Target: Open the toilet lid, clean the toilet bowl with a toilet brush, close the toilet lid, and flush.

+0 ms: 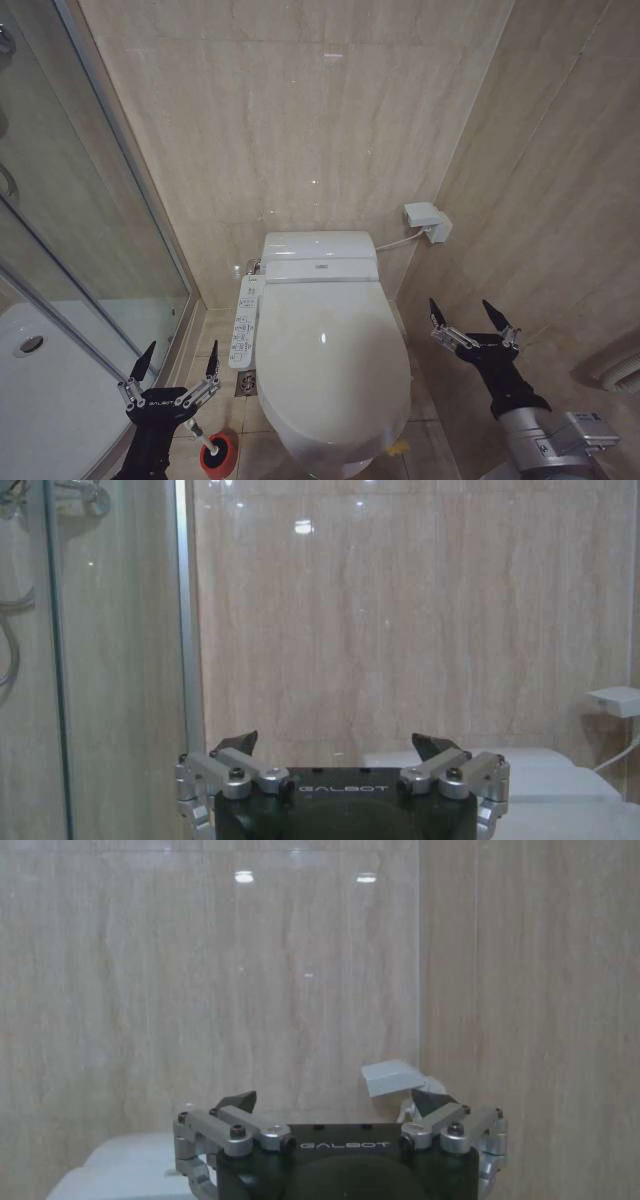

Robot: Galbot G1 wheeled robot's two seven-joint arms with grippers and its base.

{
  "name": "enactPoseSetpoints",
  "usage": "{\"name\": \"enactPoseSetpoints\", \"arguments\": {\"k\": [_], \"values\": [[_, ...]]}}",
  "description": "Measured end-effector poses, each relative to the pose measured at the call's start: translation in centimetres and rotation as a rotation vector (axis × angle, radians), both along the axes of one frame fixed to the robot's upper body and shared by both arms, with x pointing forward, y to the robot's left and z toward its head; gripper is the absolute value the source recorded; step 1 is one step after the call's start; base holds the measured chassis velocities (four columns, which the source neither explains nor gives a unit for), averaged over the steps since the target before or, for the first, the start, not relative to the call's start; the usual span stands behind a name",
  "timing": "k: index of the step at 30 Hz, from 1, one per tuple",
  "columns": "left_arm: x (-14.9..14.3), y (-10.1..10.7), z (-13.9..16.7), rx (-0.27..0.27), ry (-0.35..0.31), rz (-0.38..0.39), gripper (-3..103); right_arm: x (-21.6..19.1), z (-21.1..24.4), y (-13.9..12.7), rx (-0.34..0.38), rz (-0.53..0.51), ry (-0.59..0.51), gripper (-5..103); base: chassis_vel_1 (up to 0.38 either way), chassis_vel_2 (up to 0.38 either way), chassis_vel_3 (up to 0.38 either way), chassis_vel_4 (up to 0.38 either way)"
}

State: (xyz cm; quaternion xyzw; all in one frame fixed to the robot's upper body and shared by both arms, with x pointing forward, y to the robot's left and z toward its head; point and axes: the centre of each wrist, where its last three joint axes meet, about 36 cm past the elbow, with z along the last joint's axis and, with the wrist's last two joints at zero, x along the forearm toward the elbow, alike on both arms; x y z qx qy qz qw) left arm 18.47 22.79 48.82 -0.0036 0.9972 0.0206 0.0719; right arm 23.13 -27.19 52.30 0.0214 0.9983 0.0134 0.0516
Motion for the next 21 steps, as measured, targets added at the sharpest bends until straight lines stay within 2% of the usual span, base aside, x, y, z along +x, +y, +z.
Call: {"name": "enactPoseSetpoints", "arguments": {"k": [21], "values": [[0.0,0.0,0.0,0.0,0.0,0.0,100,0.01,-0.03,-0.07,-0.009,-0.003,0.003,100,0.0,0.0,0.0,0.0]]}}
